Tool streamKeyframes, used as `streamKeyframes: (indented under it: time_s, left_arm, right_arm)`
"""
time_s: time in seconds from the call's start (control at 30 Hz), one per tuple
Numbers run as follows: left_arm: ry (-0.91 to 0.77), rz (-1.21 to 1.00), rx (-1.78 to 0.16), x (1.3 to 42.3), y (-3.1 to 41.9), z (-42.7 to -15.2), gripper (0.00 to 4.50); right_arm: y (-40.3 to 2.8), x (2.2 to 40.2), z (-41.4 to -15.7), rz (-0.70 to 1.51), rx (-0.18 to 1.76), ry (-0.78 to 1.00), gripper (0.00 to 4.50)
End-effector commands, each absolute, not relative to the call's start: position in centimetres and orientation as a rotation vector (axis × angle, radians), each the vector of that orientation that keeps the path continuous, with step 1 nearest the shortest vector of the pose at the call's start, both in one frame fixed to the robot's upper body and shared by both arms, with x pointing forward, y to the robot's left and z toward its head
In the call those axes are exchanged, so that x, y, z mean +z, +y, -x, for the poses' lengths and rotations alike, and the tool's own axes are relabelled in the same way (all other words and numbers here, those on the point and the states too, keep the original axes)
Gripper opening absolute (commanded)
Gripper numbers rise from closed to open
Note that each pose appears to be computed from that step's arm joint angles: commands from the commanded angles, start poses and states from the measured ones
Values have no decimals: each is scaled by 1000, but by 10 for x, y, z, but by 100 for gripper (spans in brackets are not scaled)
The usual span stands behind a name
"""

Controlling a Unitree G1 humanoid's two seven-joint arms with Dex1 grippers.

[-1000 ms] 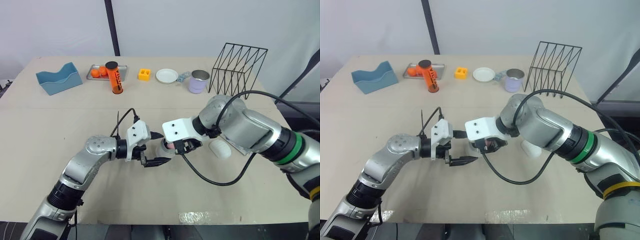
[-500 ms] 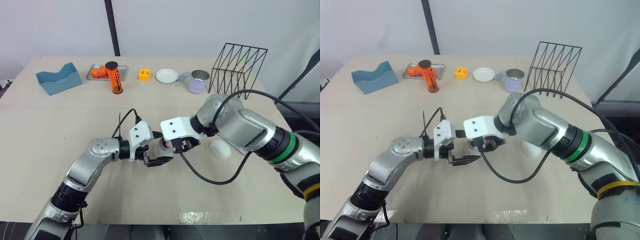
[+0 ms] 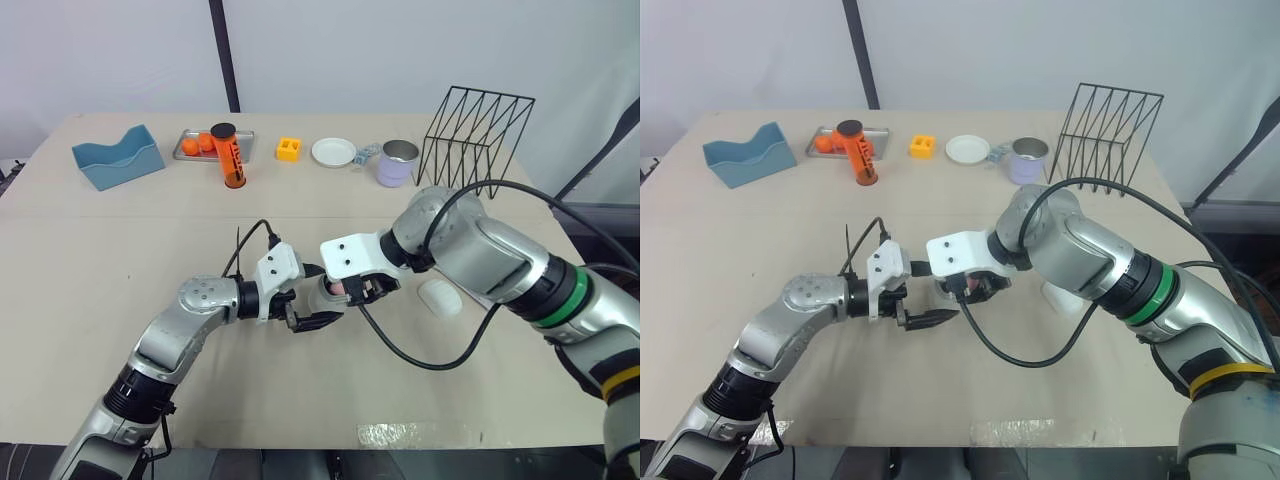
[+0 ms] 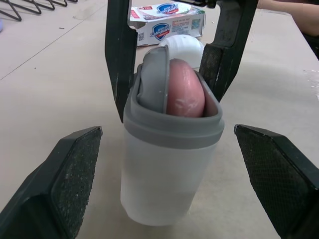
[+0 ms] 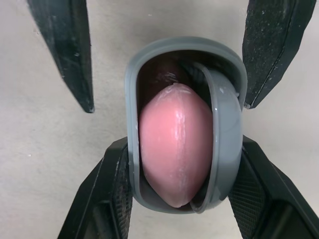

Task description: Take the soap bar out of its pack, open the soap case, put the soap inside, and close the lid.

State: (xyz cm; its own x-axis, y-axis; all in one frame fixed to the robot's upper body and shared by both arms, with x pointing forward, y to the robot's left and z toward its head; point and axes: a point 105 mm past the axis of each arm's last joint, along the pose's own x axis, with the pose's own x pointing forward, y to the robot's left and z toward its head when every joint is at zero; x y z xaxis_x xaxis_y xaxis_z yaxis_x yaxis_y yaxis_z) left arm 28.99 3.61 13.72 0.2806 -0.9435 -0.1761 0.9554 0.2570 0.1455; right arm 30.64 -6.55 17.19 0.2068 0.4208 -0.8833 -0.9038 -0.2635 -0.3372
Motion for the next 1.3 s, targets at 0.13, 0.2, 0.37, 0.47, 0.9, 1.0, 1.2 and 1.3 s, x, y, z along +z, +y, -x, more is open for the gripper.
streamKeyframes:
  time_s: [0.13,0.2,0.37,0.47,0.9,1.0,1.2,1.3]
  left_arm:
    - [26,-232,-1290,144,32,-291,377]
    - [28,-230,-1293,144,31,-291,337]
    - [33,-231,-1297,142,31,-291,215]
    - [37,-233,-1297,141,32,-291,206]
    - [36,-250,-1310,140,28,-290,206]
    - [32,-253,-1307,140,28,-291,206]
    - [31,-253,-1304,139,26,-290,206]
    - [24,-258,-1311,140,25,-289,204]
  right_arm:
    - [-60,186,-306,1280,1371,452,200]
    - [-61,186,-306,1282,1371,452,200]
    - [-60,186,-307,1281,1373,451,200]
    - [-60,186,-307,1281,1377,450,200]
    - [-58,186,-307,1279,1378,448,200]
    - [-58,186,-307,1279,1377,448,200]
    - [-58,186,-307,1278,1379,448,200]
    - [-57,186,-307,1277,1381,446,200]
